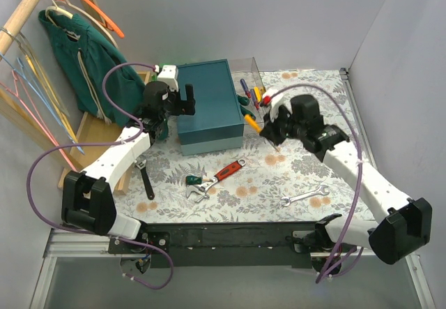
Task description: Sort the tools into containers
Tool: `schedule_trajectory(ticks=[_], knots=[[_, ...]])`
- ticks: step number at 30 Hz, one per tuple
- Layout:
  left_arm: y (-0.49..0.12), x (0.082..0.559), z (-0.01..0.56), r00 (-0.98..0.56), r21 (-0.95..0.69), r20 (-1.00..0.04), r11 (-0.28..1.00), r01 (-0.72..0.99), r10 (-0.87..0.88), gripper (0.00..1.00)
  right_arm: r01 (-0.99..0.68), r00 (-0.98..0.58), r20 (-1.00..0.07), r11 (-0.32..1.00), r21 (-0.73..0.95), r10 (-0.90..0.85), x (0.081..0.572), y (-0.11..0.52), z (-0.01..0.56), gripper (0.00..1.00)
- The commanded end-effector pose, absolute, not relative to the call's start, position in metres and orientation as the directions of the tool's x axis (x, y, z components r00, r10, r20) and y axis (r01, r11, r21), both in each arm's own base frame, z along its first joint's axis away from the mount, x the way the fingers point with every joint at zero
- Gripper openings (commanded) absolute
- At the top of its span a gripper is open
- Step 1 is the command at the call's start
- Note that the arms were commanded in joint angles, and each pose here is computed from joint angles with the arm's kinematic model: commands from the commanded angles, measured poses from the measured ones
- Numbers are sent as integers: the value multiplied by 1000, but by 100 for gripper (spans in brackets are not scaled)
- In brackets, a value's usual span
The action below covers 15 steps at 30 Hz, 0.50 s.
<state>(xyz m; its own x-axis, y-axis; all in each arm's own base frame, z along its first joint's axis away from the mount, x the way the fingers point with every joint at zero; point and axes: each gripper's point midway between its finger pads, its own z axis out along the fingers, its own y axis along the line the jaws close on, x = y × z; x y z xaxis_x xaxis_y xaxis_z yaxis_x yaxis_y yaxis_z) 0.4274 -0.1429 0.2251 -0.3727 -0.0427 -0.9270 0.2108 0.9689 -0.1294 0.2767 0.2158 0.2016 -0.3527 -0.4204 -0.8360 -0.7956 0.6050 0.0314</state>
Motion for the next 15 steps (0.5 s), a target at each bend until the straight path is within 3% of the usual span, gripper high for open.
schedule_trajectory(ticks=[1, 5, 6, 9, 13, 15], knots=[[-147, 434, 258, -336, -121, -941, 963, 240, -35, 98, -674, -352, -915, 731, 101, -198, 348, 216, 260, 1], [-134, 406, 262, -384, -84, -923, 968, 238, 14, 98, -602, -345, -937, 778, 180, -50, 414, 222, 297, 1], [-133, 398, 263, -390, -73, -920, 964, 257, 34, 98, -577, -383, -923, 790, 209, -35, 434, 219, 282, 1], [-142, 362, 266, -423, -52, -895, 912, 408, 138, 98, -579, -383, -924, 781, 236, -5, 471, 228, 288, 1], [-136, 333, 238, -533, -48, -815, 888, 457, 230, 98, -587, -438, -899, 756, 288, 2, 493, 239, 271, 1], [-136, 324, 231, -486, 14, -808, 835, 550, 334, 97, -597, -488, -873, 728, 336, 3, 493, 246, 257, 1]])
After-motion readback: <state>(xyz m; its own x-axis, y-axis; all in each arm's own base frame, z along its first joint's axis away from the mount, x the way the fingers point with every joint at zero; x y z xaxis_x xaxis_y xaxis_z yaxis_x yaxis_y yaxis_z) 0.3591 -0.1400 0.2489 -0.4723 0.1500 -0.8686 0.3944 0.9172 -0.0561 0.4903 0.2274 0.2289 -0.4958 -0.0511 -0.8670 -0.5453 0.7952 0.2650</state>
